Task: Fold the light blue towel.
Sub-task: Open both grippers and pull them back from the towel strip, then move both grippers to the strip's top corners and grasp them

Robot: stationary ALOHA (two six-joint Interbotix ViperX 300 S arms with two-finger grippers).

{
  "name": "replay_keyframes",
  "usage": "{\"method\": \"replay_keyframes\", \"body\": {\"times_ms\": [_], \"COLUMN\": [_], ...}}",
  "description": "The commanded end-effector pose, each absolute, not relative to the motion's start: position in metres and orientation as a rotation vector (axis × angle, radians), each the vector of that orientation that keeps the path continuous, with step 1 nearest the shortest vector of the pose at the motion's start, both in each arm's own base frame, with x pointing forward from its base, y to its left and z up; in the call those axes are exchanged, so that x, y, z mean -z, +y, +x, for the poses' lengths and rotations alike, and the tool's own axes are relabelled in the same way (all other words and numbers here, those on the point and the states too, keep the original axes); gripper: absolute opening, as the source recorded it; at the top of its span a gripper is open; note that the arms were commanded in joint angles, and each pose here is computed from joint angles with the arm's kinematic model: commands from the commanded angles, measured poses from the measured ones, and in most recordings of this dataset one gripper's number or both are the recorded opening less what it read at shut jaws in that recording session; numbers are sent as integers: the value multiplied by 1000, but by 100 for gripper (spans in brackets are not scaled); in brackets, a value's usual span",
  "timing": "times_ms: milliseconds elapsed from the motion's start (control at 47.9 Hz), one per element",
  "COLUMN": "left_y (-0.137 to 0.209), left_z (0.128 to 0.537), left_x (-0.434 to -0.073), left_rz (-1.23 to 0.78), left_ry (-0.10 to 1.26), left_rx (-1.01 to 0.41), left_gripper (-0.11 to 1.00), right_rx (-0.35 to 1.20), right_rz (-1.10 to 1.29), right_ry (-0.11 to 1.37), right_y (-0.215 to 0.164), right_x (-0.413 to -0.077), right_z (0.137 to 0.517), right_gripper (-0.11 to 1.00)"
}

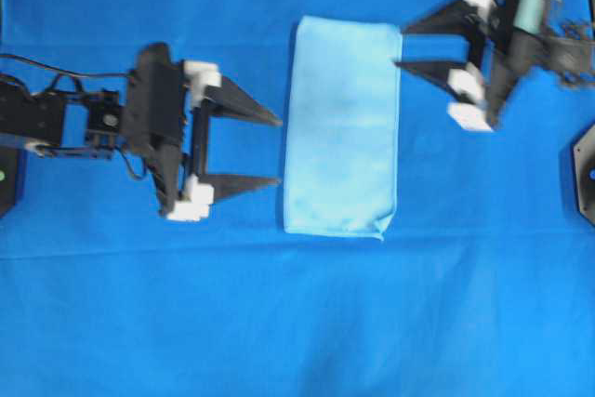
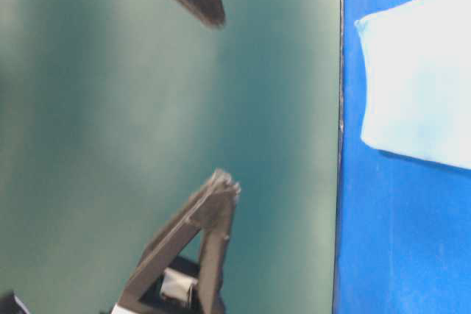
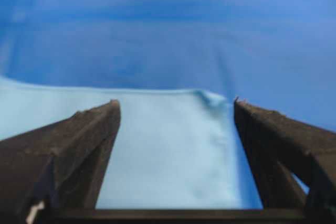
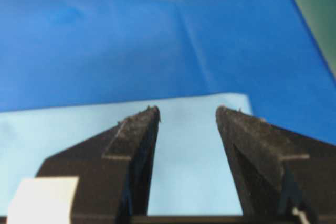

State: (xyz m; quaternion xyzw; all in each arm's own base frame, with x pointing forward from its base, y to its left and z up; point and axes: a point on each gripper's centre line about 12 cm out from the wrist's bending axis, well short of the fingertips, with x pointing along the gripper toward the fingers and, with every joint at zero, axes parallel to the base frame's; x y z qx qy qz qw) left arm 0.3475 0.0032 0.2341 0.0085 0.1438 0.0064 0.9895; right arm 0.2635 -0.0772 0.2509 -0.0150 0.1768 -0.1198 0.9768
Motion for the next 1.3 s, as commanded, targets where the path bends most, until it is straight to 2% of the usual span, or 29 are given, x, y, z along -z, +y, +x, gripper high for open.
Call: {"method": "replay_keyframes", "body": {"times_ms": [0, 230, 836, 1024, 1274], "left_y": [11, 22, 27, 56, 118], "left_z": [336, 310, 320, 345, 382], "left_x": [-246, -239, -240, -234, -191], "left_rz": [17, 9, 5, 6, -24], "left_ry": [217, 166, 160, 187, 308], "left_rx": [-37, -76, -90, -167, -303], "left_gripper": [82, 82, 82, 82, 82], "right_rx": [227, 213, 230, 341, 437], "right_rz": [-17, 30, 29, 36, 56], "right_ry": [298, 283, 276, 354, 530], "right_y": [-70, -62, -67, -99, -149], "right_x": [-253, -237, -241, -232, -191], "right_z": [249, 230, 233, 238, 256], "right_gripper": [53, 53, 53, 53, 54]}}
